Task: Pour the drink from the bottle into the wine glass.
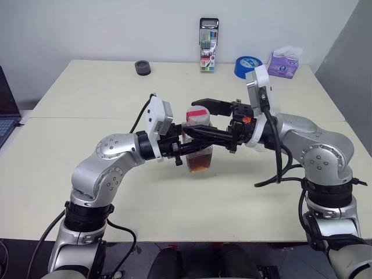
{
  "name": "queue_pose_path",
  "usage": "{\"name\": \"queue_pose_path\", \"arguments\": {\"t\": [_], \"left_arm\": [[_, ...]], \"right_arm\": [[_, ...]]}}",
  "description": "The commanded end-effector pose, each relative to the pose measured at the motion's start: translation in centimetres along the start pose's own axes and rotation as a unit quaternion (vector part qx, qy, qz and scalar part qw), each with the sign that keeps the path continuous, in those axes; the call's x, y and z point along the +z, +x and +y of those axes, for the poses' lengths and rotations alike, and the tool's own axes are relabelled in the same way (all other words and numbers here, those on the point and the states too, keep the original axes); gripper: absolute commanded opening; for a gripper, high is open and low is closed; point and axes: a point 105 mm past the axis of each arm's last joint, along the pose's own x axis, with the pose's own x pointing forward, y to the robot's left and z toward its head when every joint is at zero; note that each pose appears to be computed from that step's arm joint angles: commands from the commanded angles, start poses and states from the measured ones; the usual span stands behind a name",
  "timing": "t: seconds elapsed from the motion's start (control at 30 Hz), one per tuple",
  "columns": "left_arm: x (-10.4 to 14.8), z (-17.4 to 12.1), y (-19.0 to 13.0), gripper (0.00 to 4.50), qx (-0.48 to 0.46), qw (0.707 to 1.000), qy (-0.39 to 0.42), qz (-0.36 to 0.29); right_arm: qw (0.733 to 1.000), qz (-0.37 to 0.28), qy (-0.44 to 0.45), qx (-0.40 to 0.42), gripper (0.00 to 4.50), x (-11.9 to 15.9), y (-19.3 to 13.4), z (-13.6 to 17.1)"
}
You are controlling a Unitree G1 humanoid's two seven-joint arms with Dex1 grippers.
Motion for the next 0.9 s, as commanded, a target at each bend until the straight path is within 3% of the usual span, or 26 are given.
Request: {"name": "queue_pose_path", "arguments": {"t": [0.03,0.23,0.47,0.63,0.9], "left_arm": [[1.3,-0.5,0.1,1.8,-0.005,0.999,0.03,-0.015],[1.3,-0.5,0.3,1.8,-0.005,0.999,0.029,-0.014],[1.4,-0.6,0.4,1.8,-0.008,0.999,0.027,-0.015],[1.3,-0.8,0.4,1.8,-0.009,1.0,0.025,-0.013],[1.3,-0.7,0.4,1.8,-0.007,1.0,0.024,-0.016]], "right_arm": [[0.999,-0.023,-0.032,0.001,3.9,1.6,0.2,0.2],[0.999,-0.027,-0.042,-0.006,1.85,1.7,0.3,0.0],[0.997,-0.036,-0.058,-0.023,1.84,2.4,0.3,-0.6],[0.985,-0.007,-0.172,-0.018,1.84,3.8,-0.1,-0.8],[0.996,-0.054,-0.012,-0.064,1.84,5.1,-1.9,-2.4]]}}
